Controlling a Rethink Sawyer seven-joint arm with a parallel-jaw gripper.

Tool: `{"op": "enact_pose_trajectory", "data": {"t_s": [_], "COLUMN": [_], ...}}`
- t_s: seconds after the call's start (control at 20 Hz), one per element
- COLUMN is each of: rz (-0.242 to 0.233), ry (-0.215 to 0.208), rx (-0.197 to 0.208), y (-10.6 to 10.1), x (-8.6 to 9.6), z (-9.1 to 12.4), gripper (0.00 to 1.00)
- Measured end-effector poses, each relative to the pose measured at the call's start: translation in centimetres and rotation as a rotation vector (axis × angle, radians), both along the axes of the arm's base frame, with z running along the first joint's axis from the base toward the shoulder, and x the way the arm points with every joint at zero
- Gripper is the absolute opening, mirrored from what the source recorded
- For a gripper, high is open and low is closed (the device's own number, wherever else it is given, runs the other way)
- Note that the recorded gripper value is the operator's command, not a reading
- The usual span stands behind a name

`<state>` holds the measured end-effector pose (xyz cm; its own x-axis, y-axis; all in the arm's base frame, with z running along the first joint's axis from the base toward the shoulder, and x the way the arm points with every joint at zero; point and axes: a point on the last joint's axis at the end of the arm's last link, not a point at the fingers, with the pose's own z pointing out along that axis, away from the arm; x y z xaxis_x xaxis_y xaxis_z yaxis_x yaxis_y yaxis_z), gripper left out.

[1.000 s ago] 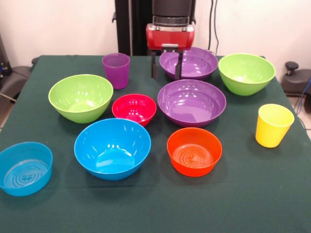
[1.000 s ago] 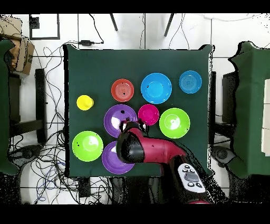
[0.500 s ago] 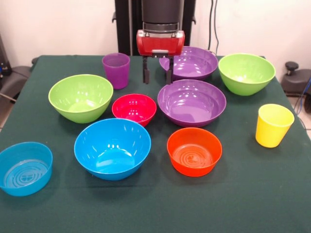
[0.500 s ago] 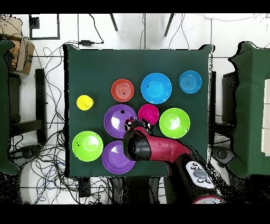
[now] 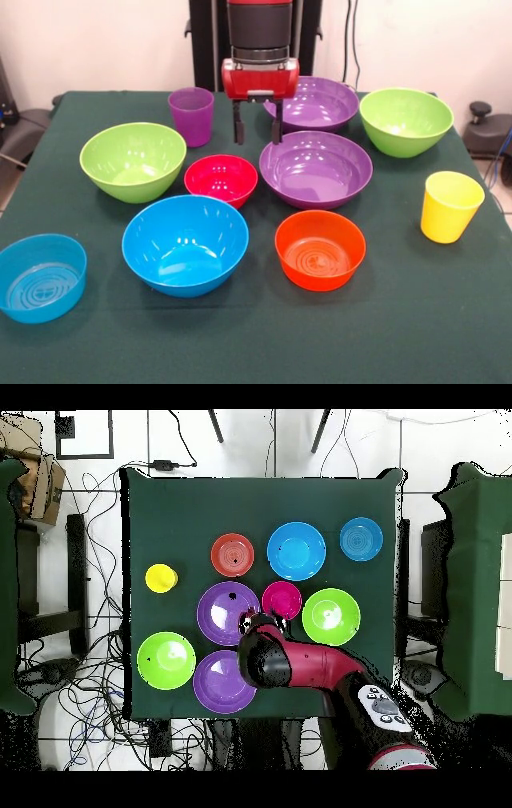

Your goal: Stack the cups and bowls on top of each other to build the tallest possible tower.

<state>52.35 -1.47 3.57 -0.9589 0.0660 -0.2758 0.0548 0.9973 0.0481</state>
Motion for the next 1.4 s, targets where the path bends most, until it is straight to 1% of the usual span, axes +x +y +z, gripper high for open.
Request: {"op": "enact_pose_trajectory", "data": {"t_s": [0.05,0.2,0.25,0.35,0.45,0.5,0.55,0.6,0.65,0.7,0.75,0.8,0.95,1.0,1.1,1.15,1.2,1.25,1.3,1.4], "rz": [0.017,0.055,0.082,0.117,0.198,0.223,0.237,0.295,0.32,0.409,0.439,0.481,0.676,0.718,0.866,0.954,1.009,1.047,1.127,1.21], "ry": [0.007,0.011,0.015,0.025,0.059,0.069,0.074,0.09,0.093,0.095,0.094,0.09,0.075,0.071,0.054,0.043,0.036,0.032,0.024,0.012], "rx": [0.008,0.029,0.044,0.064,0.103,0.112,0.117,0.13,0.133,0.141,0.143,0.144,0.145,0.143,0.131,0.118,0.109,0.102,0.087,0.069], "y": [0.0,0.1,0.1,0.2,0.2,0.2,0.2,0.2,0.1,0.2,0.2,0.3,1.0,1.2,2.0,2.5,2.9,3.3,4.2,5.6], "x": [-0.2,0.0,0.1,0.3,0.6,0.8,0.9,1.2,1.3,1.7,1.8,1.9,2.0,2.0,1.8,1.6,1.5,1.3,1.0,0.6], "z": [-0.4,-0.6,-0.5,-0.4,0.3,0.7,0.9,2.0,2.5,4.2,4.8,5.5,8.4,9.0,10.9,11.9,12.5,12.8,13.3,13.2], "gripper": [1.0,1.0,1.0,1.0,1.0,1.0,1.0,1.0,1.0,1.0,1.0,1.0,1.0,1.0,1.0,1.0,1.0,1.0,1.0,1.0]}}
